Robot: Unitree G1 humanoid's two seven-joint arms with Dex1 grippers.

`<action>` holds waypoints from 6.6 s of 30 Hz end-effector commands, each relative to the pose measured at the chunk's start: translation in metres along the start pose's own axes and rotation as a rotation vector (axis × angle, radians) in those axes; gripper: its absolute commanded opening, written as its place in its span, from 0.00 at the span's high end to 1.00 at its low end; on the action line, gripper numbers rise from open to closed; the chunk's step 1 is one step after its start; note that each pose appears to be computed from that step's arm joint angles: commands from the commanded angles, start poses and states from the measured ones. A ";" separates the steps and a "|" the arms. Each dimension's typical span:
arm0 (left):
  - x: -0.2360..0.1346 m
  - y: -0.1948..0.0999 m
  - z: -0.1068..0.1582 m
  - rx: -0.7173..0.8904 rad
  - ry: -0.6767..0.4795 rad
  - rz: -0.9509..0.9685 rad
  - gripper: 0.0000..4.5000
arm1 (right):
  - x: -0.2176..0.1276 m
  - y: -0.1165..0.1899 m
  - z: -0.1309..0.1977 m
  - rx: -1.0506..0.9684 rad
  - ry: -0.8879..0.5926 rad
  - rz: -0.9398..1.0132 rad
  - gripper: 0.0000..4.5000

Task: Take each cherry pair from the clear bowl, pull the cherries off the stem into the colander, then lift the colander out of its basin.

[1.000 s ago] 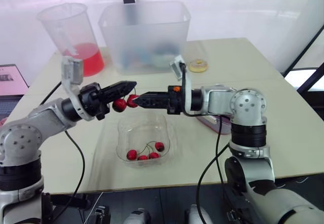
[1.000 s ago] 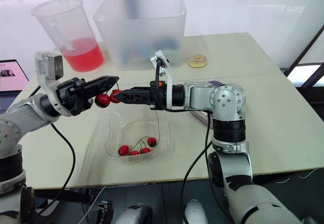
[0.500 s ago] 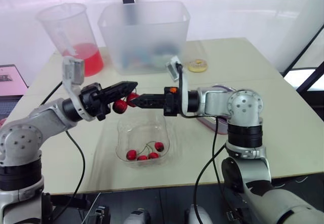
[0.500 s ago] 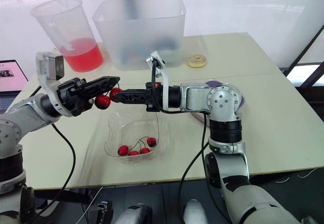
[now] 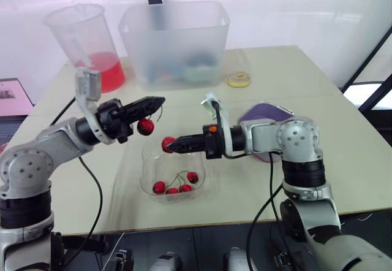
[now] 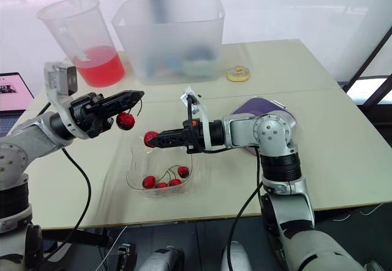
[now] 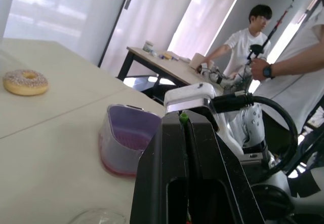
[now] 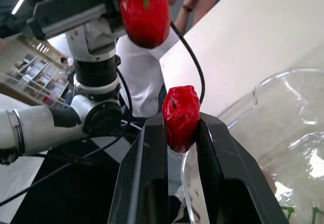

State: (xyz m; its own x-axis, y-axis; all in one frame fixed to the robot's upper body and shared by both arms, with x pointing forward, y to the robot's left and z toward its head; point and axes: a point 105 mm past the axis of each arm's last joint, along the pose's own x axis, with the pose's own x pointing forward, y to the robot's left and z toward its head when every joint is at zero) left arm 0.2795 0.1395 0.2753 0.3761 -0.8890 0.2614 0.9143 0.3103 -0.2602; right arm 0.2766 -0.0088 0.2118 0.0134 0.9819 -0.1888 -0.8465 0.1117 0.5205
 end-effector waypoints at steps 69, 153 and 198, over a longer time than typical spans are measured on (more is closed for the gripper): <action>0.026 -0.017 -0.002 0.016 -0.097 -0.071 1.00 | 0.013 0.031 0.046 -0.082 -0.213 0.232 0.93; -0.244 0.087 -0.085 -0.276 0.217 0.864 0.47 | -0.105 0.030 0.063 -0.811 0.010 -0.090 0.00; -0.122 -0.010 -0.015 0.667 0.424 0.246 0.01 | -0.030 0.022 0.046 -0.747 0.565 -0.128 0.00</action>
State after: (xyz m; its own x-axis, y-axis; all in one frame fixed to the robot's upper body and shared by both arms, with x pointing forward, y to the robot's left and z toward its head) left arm 0.2251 0.2390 0.2261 0.5999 -0.7849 -0.1554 0.7793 0.5292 0.3356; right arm 0.2884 -0.0373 0.2600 0.0517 0.7433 -0.6670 -0.9870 -0.0636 -0.1474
